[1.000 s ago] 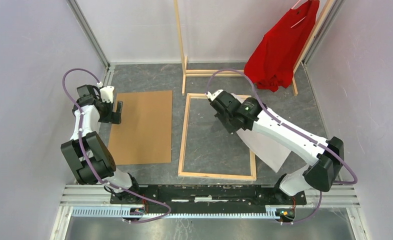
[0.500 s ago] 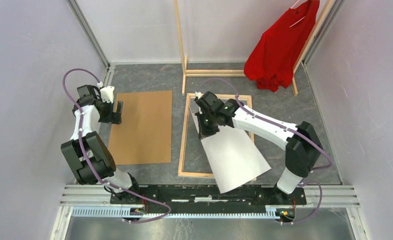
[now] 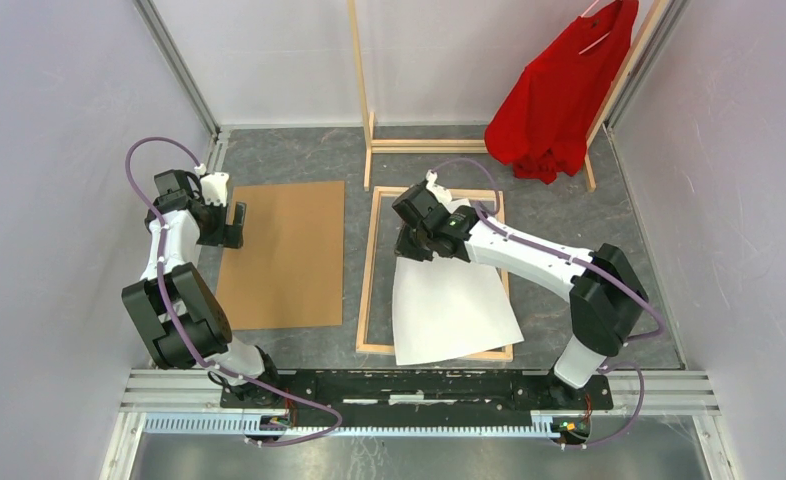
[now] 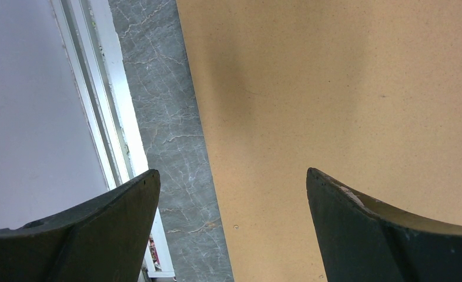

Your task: Put the photo into the frame

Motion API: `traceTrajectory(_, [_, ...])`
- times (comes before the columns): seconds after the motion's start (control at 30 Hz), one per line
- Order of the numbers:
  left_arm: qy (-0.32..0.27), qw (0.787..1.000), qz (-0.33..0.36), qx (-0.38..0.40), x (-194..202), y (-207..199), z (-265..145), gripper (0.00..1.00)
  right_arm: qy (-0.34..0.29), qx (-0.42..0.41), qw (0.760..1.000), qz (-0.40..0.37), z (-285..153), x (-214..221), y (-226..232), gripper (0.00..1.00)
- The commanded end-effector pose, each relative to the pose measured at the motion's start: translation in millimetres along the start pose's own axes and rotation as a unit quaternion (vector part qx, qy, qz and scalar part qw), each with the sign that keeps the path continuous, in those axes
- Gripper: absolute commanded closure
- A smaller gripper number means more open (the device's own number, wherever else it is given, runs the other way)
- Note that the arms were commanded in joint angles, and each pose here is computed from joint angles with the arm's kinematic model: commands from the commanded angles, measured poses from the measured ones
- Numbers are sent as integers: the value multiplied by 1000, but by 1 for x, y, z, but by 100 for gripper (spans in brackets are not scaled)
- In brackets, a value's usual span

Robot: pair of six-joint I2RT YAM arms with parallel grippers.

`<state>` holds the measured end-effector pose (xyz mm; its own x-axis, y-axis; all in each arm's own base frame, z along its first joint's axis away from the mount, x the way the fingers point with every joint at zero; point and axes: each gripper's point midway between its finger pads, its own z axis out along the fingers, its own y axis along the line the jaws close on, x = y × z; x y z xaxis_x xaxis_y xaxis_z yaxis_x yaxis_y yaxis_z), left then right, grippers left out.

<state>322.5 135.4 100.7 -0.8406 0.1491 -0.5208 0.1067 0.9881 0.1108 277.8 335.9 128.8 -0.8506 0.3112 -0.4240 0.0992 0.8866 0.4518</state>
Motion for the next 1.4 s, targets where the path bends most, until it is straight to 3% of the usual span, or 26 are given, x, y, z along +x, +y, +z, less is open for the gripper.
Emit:
traceTrajectory(0.0, [-10, 1000, 22, 8, -3, -4, -2, 0, -83, 3, 994, 73, -3, -31, 4, 100])
traceTrajectory(0.27, [-13, 1000, 22, 6, -6, -3, -3, 0, -143, 14, 982, 125, 2, -54, 3, 100])
traceTrajectory(0.8, [-8, 1000, 27, 9, -3, -4, -2, 0, -158, 59, 980, 107, 12, -59, -23, 100])
traceTrajectory(1.23, [-7, 1000, 27, 7, -4, -2, -2, 0, -83, 35, 995, 43, 44, -42, -10, 100])
traceTrajectory(1.3, [-6, 1000, 28, 5, -4, -1, -2, 0, -67, 28, 997, 31, 49, -36, -6, 87])
traceTrajectory(1.37, [-7, 1000, 29, 4, -5, -1, -3, 0, -62, 24, 997, 27, 51, -35, -4, 63])
